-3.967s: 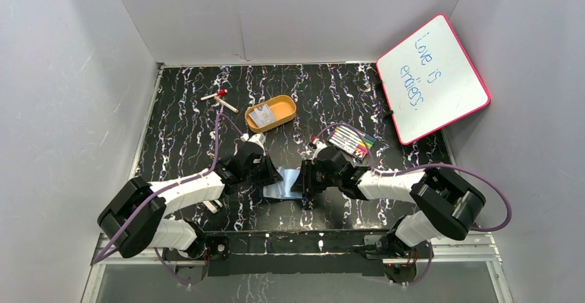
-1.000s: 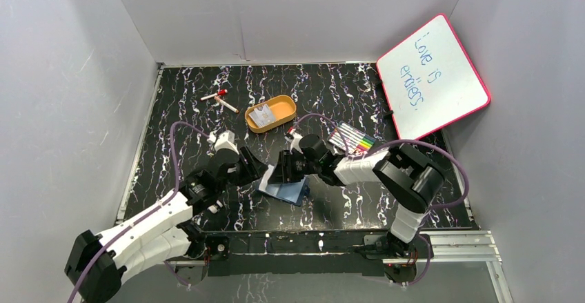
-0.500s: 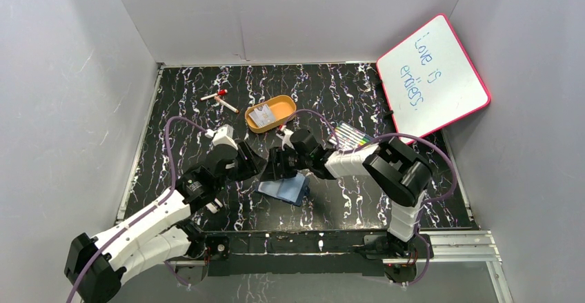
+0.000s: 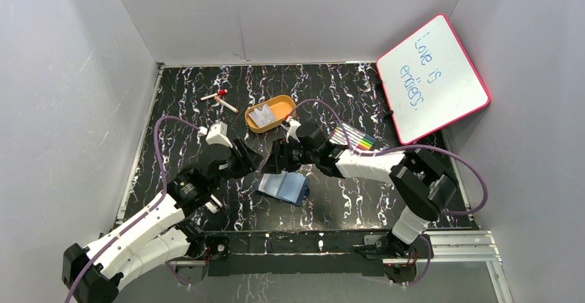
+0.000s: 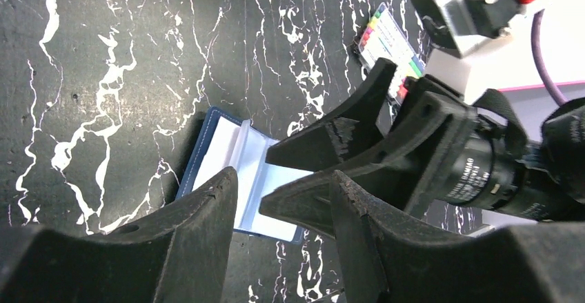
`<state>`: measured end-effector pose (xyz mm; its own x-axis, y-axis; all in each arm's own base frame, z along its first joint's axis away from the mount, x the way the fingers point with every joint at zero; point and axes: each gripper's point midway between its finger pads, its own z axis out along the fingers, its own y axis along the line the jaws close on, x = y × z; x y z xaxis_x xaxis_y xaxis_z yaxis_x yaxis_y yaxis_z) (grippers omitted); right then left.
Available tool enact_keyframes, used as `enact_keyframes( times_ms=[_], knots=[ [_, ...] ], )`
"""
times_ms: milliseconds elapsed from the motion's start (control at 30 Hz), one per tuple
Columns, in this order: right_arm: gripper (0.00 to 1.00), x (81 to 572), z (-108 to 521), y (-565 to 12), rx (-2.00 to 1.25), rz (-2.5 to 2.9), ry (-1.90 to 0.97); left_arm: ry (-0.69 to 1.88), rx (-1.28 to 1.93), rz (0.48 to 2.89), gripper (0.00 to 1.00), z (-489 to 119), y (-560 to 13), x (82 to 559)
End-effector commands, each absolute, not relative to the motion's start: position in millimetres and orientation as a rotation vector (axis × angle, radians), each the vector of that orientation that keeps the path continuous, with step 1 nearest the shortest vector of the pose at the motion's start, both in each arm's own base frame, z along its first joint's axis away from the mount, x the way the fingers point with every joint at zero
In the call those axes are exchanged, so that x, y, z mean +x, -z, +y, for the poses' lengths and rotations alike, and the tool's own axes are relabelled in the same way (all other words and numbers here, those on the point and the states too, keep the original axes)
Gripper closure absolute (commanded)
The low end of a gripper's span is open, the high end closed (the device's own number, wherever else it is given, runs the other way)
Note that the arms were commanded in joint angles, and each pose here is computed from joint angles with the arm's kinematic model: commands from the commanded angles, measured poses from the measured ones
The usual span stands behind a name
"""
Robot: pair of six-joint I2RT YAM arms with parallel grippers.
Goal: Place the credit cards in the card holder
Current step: Open the card holder at the center of the board.
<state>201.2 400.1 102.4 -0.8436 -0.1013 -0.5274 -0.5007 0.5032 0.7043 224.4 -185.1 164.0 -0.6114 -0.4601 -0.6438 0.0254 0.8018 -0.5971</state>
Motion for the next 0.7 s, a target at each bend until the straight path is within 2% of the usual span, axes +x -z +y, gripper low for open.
enact_keyframes(
  times_ms=[0,133,333,667],
  knots=[
    [0.3,201.0,391.1,-120.9,-0.481,2.284,-1.269,0.714,-0.292,2.08,0.5,-183.4,-183.7,230.2],
    [0.31,192.6,372.8,-121.4,-0.438,2.303,-1.238,0.693,-0.15,2.141,0.49,-195.6,-172.8,229.8],
    [0.39,173.0,343.7,-100.2,-0.381,2.402,-1.177,0.598,0.042,2.353,0.48,-213.9,-126.6,228.8],
    [0.39,165.5,316.4,-79.4,-0.313,2.478,-1.06,0.421,0.104,2.531,0.44,-218.1,-69.8,236.7]
  ],
)
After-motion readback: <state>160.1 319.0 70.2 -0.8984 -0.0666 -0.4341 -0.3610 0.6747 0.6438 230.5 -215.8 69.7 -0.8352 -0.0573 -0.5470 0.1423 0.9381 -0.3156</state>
